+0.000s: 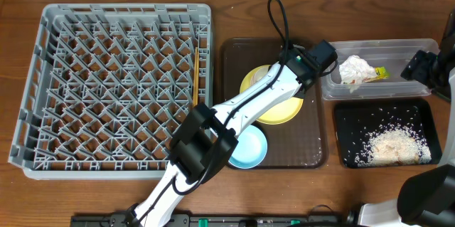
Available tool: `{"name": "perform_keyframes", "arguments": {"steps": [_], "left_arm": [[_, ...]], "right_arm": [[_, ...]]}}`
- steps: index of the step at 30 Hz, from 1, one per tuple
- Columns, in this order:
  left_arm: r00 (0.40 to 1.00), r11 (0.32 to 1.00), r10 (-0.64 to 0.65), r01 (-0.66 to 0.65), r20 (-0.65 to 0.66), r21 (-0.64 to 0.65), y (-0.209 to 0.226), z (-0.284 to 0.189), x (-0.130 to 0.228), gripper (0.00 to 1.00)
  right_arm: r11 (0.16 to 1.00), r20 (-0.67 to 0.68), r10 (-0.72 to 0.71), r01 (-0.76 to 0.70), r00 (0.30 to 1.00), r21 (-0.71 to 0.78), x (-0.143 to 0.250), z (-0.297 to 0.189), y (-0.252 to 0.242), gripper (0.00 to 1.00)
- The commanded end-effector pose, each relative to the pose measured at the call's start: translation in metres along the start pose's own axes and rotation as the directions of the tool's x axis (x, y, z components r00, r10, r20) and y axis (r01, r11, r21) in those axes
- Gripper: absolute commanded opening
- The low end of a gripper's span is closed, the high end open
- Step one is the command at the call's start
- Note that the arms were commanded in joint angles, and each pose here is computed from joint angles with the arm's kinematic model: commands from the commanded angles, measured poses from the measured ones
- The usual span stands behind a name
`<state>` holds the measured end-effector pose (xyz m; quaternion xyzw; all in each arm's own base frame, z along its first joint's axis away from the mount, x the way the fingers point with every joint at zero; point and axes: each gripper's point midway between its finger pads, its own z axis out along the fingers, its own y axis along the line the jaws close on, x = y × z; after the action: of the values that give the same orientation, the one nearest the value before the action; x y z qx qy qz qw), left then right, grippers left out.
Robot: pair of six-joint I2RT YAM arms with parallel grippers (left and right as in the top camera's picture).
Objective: Sort waste into correct bins and load items into the dishwasher rack
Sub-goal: 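Close the left gripper on the white cup rim, then lift the white cup and carry it over the dish rack's top edge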
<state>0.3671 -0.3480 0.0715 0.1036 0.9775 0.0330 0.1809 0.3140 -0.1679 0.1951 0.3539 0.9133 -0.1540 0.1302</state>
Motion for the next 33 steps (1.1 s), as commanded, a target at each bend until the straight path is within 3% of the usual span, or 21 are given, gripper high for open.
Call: {"name": "perform_keyframes", "arguments": {"steps": [1, 6, 13, 18, 22, 27, 30, 33], "left_arm": [[0.997, 0.999, -0.029, 0.027, 0.066, 0.030, 0.007, -0.032, -0.019, 0.06], [0.994, 0.991, -0.071, 0.062, 0.084, 0.115, 0.012, -0.063, -0.031, 0.06], [0.991, 0.909, -0.127, 0.103, 0.032, 0.405, 0.030, -0.121, -0.052, 0.06], [0.976, 0.729, -0.192, 0.210, -0.100, 0.652, 0.073, -0.143, -0.074, 0.06], [0.942, 0.559, -0.264, 0.326, -0.210, 0.762, 0.121, -0.143, -0.093, 0.06], [0.916, 0.324, -0.280, 0.370, -0.286, 0.870, 0.166, -0.143, -0.111, 0.06], [0.894, 0.259, -0.296, 0.415, -0.337, 0.872, 0.185, -0.129, -0.114, 0.06], [0.886, 0.237, -0.295, 0.430, -0.357, 0.871, 0.191, -0.114, -0.115, 0.06]], "right_arm": [[1.000, 0.021, 0.028, -0.028, 0.999, 0.006, -0.003, -0.006, -0.006, 0.99], [1.000, 0.021, 0.028, -0.028, 0.999, 0.006, -0.003, -0.006, -0.006, 0.99], [1.000, 0.021, 0.028, -0.028, 0.999, 0.006, -0.003, -0.006, -0.006, 0.99], [1.000, 0.021, 0.028, -0.028, 0.999, 0.006, -0.003, -0.006, -0.006, 0.99], [1.000, 0.021, 0.028, -0.028, 0.999, 0.006, -0.003, -0.006, -0.006, 0.99], [1.000, 0.021, 0.028, -0.028, 0.999, 0.006, -0.003, -0.006, -0.006, 0.99], [1.000, 0.021, 0.028, -0.028, 0.999, 0.006, -0.003, -0.006, -0.006, 0.99], [1.000, 0.021, 0.028, -0.028, 0.999, 0.006, -0.003, -0.006, -0.006, 0.99]]}}
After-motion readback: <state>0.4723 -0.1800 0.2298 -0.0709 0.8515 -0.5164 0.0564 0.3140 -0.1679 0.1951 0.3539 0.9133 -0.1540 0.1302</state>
